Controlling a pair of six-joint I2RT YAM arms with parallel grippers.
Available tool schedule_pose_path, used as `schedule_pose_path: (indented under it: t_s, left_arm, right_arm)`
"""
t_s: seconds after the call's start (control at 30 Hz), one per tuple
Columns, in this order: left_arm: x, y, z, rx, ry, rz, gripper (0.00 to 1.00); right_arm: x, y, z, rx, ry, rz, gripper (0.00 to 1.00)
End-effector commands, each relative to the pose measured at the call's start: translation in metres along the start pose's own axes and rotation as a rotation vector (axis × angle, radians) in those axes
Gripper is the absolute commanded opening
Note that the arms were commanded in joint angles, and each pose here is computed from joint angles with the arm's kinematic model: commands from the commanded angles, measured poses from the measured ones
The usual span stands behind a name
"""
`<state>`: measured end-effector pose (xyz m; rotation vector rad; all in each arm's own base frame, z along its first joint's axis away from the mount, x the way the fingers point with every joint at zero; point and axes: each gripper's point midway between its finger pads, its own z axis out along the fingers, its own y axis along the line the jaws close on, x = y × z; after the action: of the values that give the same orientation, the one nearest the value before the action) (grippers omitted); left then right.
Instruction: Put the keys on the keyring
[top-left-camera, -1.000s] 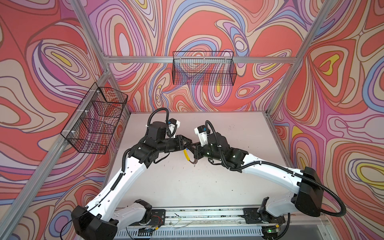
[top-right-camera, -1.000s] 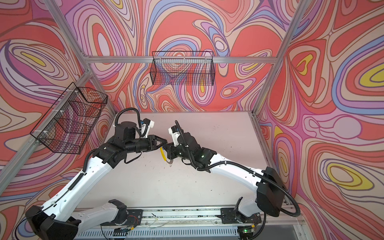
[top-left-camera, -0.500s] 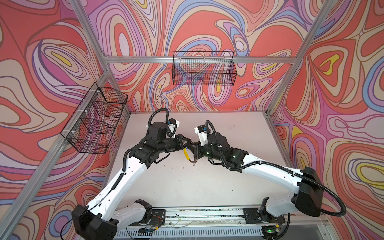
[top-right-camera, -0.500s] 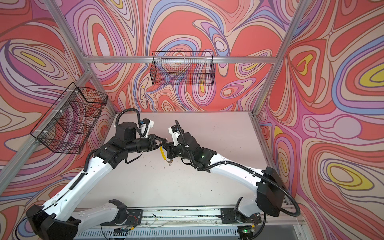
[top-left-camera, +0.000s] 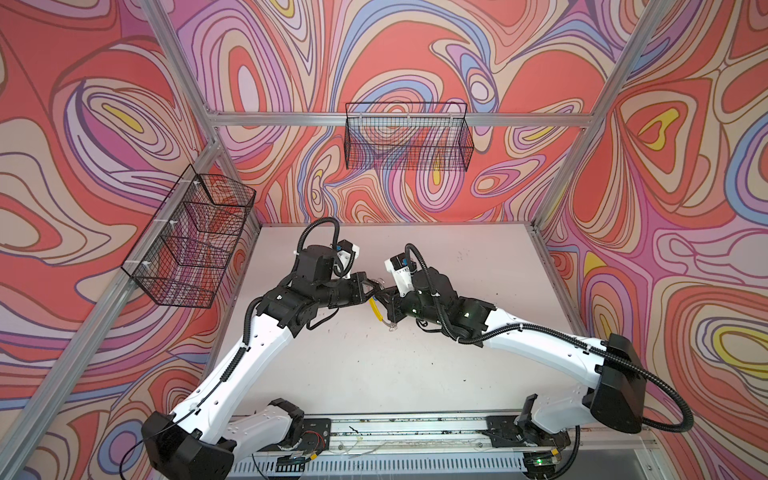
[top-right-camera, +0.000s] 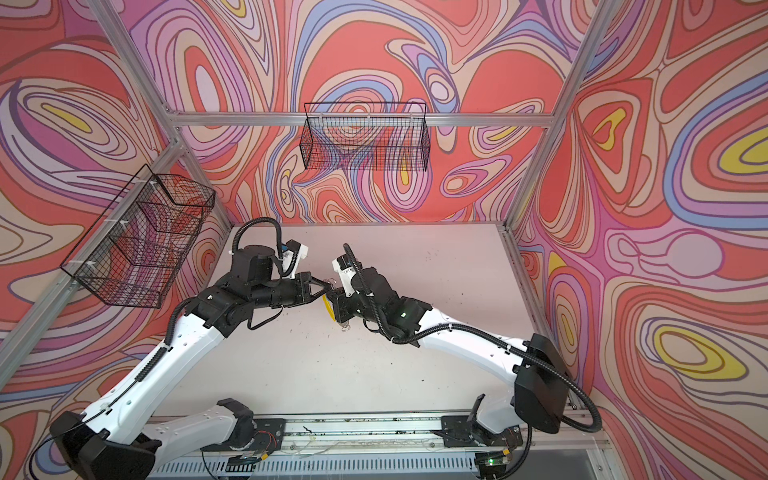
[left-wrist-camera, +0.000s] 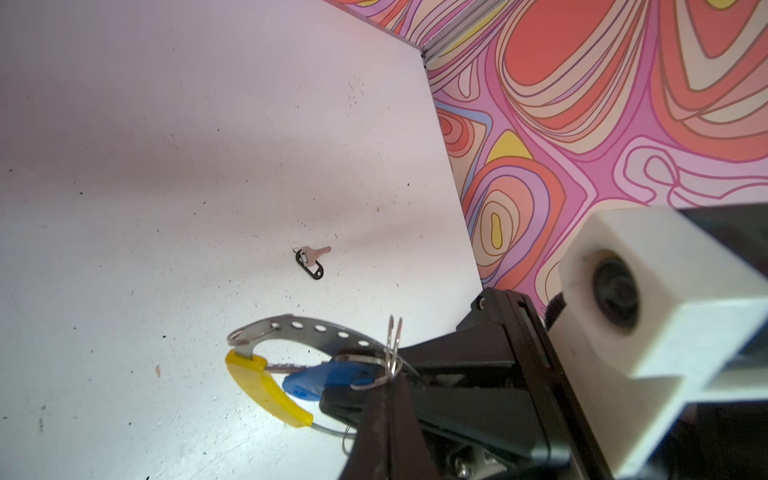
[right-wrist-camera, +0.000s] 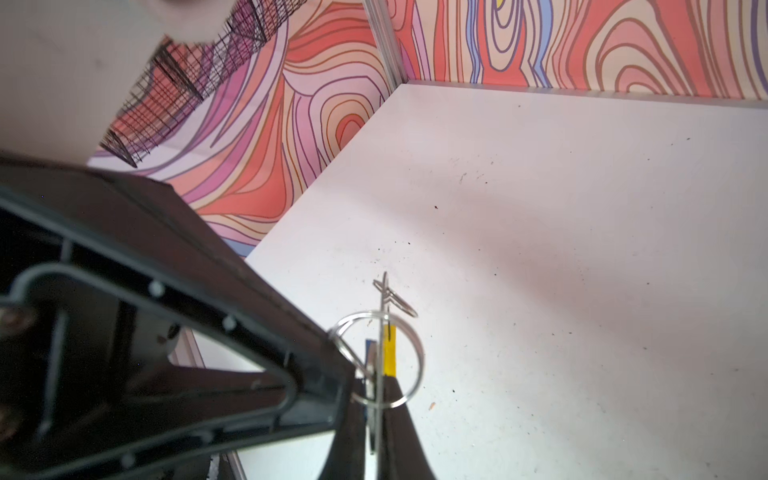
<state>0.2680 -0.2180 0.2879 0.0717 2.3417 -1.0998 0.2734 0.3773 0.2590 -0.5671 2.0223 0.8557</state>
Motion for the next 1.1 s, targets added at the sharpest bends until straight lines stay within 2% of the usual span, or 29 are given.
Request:
schedule_pose_path:
  t_s: [0.0,0.13,0.33,0.47,0.7,0.77,0.87,1.07]
  left_arm:
    - [0.005,-0.006,-0.021,-0.026,0.039,0.077,0.00]
    - [0.015,-0.004,-0.028,-0.050,0.103,0.114,0.00]
    - [0.017,-0.012,-0.040,-0.027,0.107,0.157,0.00]
    - [0.031,-0.011,-0.044,-0.038,0.208,0.183,0.00]
    - [0.044,-0.004,-0.055,-0.100,0.319,0.241,0.00]
    - [0.048,0.002,-0.055,-0.120,0.343,0.252,0.00]
    - [0.047,0.008,-0.055,-0.155,0.352,0.273,0.00]
    - [0.038,0.001,-0.056,-0.132,0.292,0.325,0.00]
  right_arm:
    - [0.000,-0.027,-0.006,0.154,0.022,-0.117,0.00]
    - [-0.006,-0.030,-0.012,0.178,0.008,-0.165,0.00]
    - [0.000,-0.033,-0.013,0.184,0.018,-0.185,0.00]
    - [0.000,-0.038,-0.013,0.218,0.041,-0.223,0.00]
    - [-0.008,-0.051,-0.017,0.309,0.052,-0.324,0.00]
    - [-0.009,-0.045,-0.015,0.279,0.064,-0.347,0.00]
    - [-0.007,-0.023,-0.015,0.150,0.074,-0.346,0.00]
    - [0.010,0.012,-0.007,-0.072,0.122,-0.288,0.00]
